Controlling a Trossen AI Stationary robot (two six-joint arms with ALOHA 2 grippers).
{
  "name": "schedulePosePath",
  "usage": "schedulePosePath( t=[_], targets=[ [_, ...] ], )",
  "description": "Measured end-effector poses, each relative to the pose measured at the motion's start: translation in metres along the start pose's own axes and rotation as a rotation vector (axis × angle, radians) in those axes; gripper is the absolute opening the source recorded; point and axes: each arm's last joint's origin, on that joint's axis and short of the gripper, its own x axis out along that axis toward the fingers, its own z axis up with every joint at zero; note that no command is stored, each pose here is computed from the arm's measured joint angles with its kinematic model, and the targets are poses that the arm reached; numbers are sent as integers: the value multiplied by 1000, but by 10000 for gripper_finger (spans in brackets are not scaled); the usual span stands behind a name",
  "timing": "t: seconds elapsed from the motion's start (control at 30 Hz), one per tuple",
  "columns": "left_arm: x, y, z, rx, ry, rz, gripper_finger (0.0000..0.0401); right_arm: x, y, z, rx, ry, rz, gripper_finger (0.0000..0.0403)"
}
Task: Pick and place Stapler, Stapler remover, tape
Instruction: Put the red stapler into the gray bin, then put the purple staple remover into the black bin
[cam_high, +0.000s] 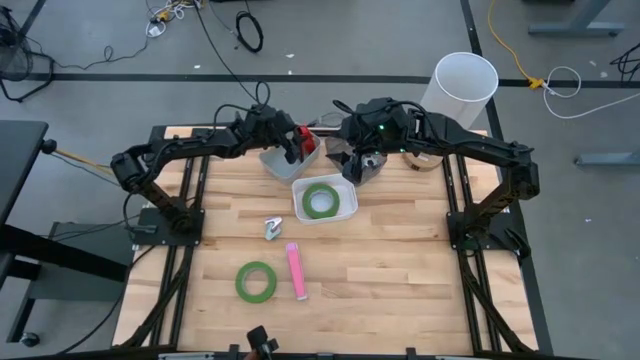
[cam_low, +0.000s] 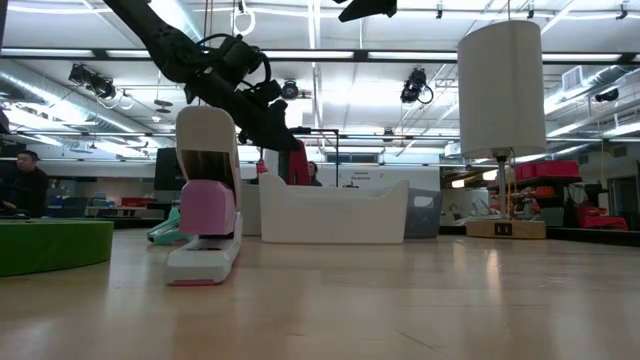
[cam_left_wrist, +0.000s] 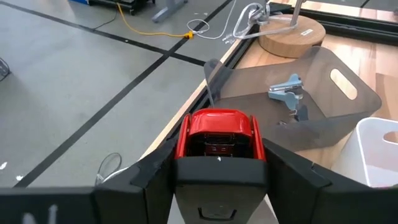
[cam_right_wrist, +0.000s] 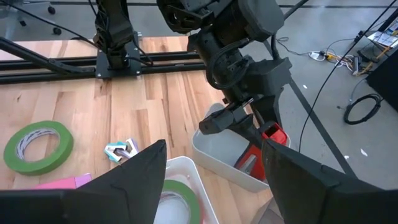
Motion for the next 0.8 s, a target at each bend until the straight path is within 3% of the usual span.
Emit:
schedulePosePath(
  t=[0.5, 0.8],
  targets=[
    [1, -1, -4, -1, 25, 1, 283, 0, 0, 0, 3, -2, 0, 262],
    [-2, -3, -1, 3, 12, -5, 288, 0, 0, 0, 3, -2, 0, 262]
  ],
)
